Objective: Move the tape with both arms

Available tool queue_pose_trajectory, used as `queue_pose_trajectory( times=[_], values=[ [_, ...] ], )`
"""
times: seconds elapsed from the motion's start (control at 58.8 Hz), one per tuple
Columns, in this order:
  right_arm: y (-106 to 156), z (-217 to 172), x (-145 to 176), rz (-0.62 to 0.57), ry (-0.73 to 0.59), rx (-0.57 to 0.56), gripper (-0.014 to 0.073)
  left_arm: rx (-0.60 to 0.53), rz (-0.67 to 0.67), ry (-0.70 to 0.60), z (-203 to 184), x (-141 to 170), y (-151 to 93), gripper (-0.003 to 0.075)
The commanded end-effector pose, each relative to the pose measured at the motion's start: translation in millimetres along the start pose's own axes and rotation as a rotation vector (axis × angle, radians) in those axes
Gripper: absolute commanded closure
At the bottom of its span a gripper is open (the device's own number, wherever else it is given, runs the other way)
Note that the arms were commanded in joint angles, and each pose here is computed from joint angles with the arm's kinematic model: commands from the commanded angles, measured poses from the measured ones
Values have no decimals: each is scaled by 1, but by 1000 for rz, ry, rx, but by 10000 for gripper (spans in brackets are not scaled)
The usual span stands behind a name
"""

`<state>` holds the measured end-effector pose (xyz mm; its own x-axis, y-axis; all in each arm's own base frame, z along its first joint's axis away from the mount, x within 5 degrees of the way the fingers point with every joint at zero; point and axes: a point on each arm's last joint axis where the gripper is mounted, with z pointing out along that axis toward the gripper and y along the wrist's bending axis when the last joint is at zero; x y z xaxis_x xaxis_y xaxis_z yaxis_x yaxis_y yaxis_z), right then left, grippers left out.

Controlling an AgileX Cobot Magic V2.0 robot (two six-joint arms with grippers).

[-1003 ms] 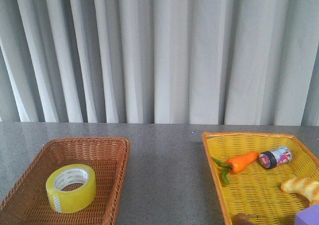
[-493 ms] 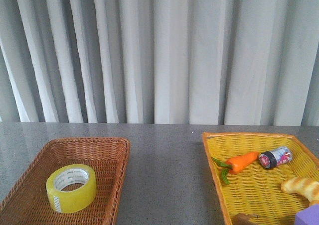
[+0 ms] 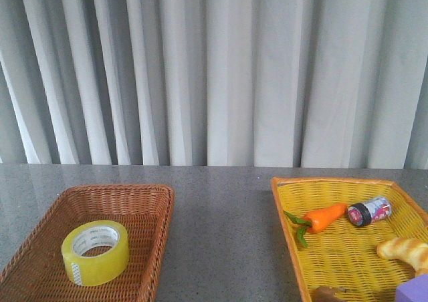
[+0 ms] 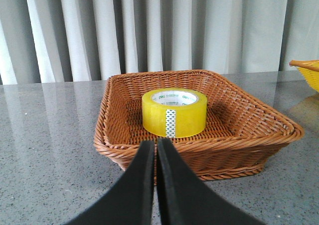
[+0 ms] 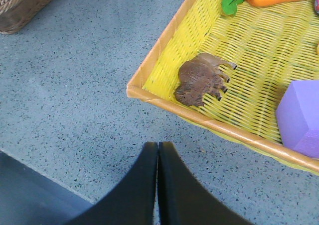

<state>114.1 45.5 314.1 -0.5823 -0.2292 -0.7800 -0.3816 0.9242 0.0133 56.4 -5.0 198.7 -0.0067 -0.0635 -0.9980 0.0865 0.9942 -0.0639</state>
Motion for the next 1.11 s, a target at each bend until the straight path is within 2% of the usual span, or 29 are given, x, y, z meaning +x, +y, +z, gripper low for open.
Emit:
queue_pose_trajectory(
  times=[0.0,0.238,0.306,0.408,0.578,0.697,0.867,1.088],
  values=[
    [-1,-5,-11,1,-83,8,602,2,-22,-98,-2,-10,0,727],
    [-1,-5,-11,0,-84,9,602,2,-22,-98,-2,-10,0,727],
    [-2,-8,-8,-23,-127,30,602,2,-21,-98,-2,-10,0,727],
    [-10,-13,7,-2,-285,106,600,3,-21,-98,-2,-10,0,727],
    [-20,-14,57,67,-572,270,600,2,-21,-98,-2,-10,0,727],
    [-23,-7,94,133,-688,365,600,2,-21,-98,-2,-10,0,727],
    [-25,12,129,147,-742,443,600,2,-21,-98,-2,-10,0,727],
    [-24,14,133,95,-712,457,600,2,-21,-98,-2,-10,0,727]
  ],
)
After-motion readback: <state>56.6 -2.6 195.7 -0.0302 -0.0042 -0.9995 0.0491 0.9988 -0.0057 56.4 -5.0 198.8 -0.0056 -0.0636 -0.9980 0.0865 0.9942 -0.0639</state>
